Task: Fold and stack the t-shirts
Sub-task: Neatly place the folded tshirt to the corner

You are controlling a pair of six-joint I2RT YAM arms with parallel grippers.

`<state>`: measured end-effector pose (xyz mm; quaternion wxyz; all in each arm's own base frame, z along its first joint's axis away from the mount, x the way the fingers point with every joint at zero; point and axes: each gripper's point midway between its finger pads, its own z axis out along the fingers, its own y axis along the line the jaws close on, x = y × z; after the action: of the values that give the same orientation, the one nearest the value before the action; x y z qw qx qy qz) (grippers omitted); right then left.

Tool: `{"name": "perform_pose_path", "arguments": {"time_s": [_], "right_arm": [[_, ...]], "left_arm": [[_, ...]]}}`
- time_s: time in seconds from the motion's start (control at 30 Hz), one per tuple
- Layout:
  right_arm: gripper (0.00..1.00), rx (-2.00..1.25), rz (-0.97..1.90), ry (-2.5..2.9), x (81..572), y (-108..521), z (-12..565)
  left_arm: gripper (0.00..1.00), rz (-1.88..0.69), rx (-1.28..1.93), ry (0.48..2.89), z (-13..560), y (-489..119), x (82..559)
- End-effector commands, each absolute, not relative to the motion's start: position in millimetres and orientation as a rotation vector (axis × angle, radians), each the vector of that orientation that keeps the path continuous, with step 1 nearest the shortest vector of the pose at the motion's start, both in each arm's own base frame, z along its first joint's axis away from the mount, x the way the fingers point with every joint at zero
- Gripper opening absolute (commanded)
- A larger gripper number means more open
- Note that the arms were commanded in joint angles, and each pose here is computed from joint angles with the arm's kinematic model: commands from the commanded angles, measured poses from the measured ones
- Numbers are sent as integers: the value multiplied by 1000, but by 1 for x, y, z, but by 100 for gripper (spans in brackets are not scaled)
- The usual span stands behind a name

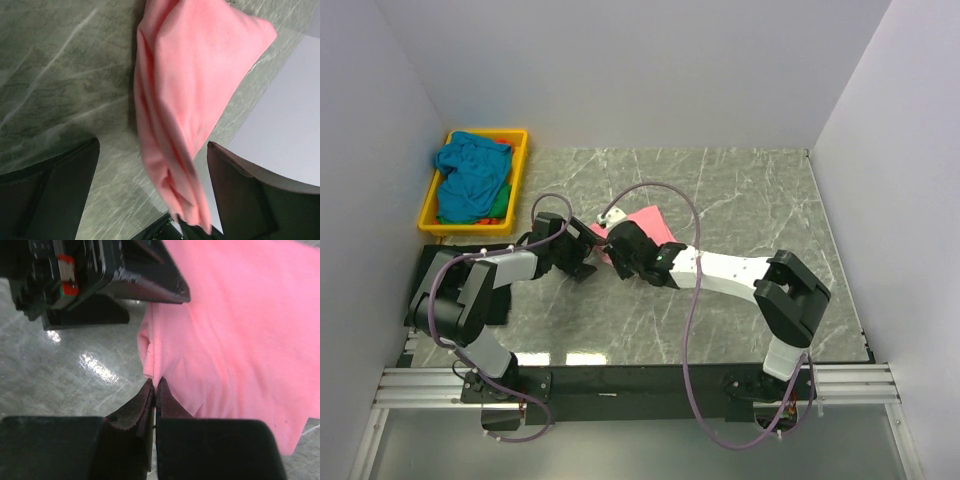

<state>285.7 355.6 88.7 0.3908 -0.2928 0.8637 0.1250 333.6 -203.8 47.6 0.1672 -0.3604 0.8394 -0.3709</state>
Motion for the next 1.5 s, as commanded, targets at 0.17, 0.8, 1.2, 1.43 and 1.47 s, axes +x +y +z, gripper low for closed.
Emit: {"name": "perform_pose_path", "arguments": {"time_s": [0.17, 0.8, 1.2, 1.43, 1.47], "right_arm": [[0, -613, 447, 2141, 296, 358, 127], [0, -578, 470, 2170, 296, 353, 123], [43, -657, 509, 2229, 266, 347, 115], [69, -615, 477, 2232, 252, 317, 137], [73, -602, 489, 2217, 250, 313, 147]], "left_arm": [[94, -1011, -1058, 2444, 31, -209, 323], [19, -943, -1071, 2429, 26, -214, 334], [1, -598, -774, 2562, 23, -184, 335], [1, -355, -523, 2671, 28, -155, 317], [1, -330, -459, 2695, 29, -151, 313]]}}
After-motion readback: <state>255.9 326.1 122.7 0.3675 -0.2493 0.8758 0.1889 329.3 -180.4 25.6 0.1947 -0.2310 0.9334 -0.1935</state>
